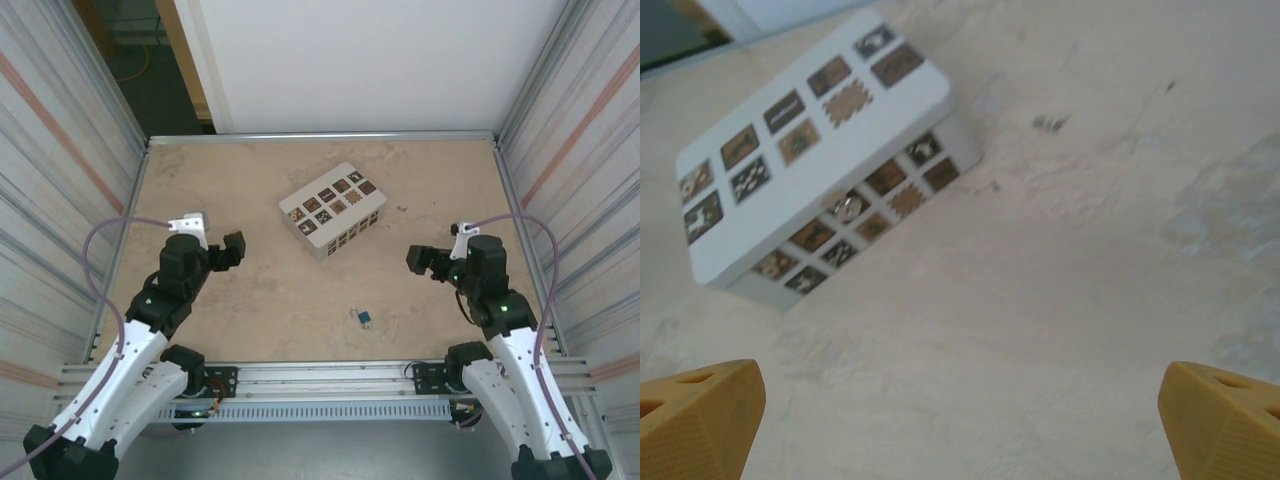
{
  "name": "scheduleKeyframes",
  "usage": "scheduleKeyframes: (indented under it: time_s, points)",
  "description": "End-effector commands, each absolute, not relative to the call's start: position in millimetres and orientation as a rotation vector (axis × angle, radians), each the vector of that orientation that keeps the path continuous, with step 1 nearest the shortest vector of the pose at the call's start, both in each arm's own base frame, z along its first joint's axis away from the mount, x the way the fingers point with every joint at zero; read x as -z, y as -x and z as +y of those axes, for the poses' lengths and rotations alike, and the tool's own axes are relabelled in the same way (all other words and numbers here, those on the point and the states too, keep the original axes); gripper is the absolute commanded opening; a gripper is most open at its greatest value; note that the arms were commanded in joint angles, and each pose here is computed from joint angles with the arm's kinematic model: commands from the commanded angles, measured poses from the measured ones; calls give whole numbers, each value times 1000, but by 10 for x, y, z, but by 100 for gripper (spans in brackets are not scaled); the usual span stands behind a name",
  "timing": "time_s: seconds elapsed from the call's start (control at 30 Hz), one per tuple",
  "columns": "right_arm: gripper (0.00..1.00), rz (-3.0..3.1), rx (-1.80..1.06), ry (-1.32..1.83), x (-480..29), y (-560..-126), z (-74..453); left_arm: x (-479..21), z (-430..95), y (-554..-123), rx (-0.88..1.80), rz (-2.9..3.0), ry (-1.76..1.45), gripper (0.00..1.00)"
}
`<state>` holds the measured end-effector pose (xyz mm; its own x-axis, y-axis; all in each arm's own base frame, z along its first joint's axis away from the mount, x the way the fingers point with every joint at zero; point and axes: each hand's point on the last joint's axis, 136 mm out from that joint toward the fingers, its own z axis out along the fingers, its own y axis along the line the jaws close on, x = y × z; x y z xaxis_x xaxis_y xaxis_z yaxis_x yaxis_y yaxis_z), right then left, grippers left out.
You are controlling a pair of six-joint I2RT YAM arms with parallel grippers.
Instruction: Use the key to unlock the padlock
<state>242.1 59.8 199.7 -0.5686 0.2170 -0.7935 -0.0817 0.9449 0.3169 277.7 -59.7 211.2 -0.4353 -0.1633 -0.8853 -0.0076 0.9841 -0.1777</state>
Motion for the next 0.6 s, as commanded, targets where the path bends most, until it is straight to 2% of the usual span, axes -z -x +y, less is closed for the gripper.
scheduleKeyframes:
  time_s: [0.0,0.2,0.57]
  points:
    - [99,2040,-196,-67,-2141,-2469,318,-2170,-390,-2871,88,1965,230,99]
    - [99,1960,-22,-149,-2074,-2476,-67,-2135,-292,-2977,27,1977,286,99]
    - [99,1951,-119,-448,-1444,-2723,-393,-2047,-161,-3104,-91,1982,351,99]
